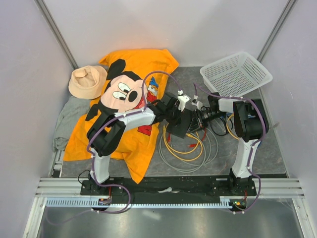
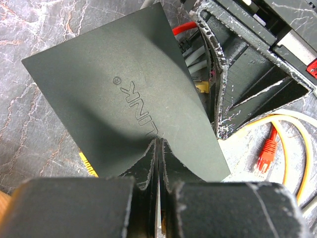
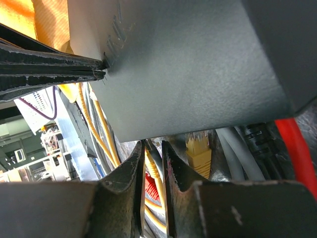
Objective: Pull the plug from the switch port
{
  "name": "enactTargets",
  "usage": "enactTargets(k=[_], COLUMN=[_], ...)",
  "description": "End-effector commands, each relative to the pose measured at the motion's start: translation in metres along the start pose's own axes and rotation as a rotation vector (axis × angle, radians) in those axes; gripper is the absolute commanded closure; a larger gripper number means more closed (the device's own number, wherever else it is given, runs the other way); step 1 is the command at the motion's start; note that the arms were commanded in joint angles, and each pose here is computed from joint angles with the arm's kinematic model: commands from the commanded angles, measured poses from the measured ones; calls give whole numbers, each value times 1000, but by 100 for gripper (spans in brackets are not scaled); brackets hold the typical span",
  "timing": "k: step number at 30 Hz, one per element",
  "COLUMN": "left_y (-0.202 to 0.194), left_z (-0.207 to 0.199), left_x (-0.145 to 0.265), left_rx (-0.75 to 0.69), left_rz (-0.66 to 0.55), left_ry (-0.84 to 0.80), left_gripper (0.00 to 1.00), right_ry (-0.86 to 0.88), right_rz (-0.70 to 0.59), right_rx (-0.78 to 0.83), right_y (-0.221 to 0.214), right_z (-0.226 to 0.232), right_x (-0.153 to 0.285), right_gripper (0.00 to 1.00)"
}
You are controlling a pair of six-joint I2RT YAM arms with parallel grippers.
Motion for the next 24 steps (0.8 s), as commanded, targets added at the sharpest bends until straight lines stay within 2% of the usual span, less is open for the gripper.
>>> enactTargets(k=[1,24], left_y=[-70,-70], left_z=[6,1], left_x=[-4,-3], left_rx=[40,12], left_rz=[238,234], left_ry=[49,45], left_gripper=[98,98], right_ry=[-192,-260], right_rz=[55,106], right_rx=[41,39], right_y=[-9,-26], right_z=[-41,-44], right_x=[-3,7], right_gripper=[90,92])
Point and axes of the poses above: each gripper's point midway between its finger pads, its own x axis back along the fingers, its own z axis along the line the jaws close on, y = z × x, the point moved 3 cm from there along x, back along the fingers, and after that the axes turned 7 degrees about -x, right-handed, at the moved point
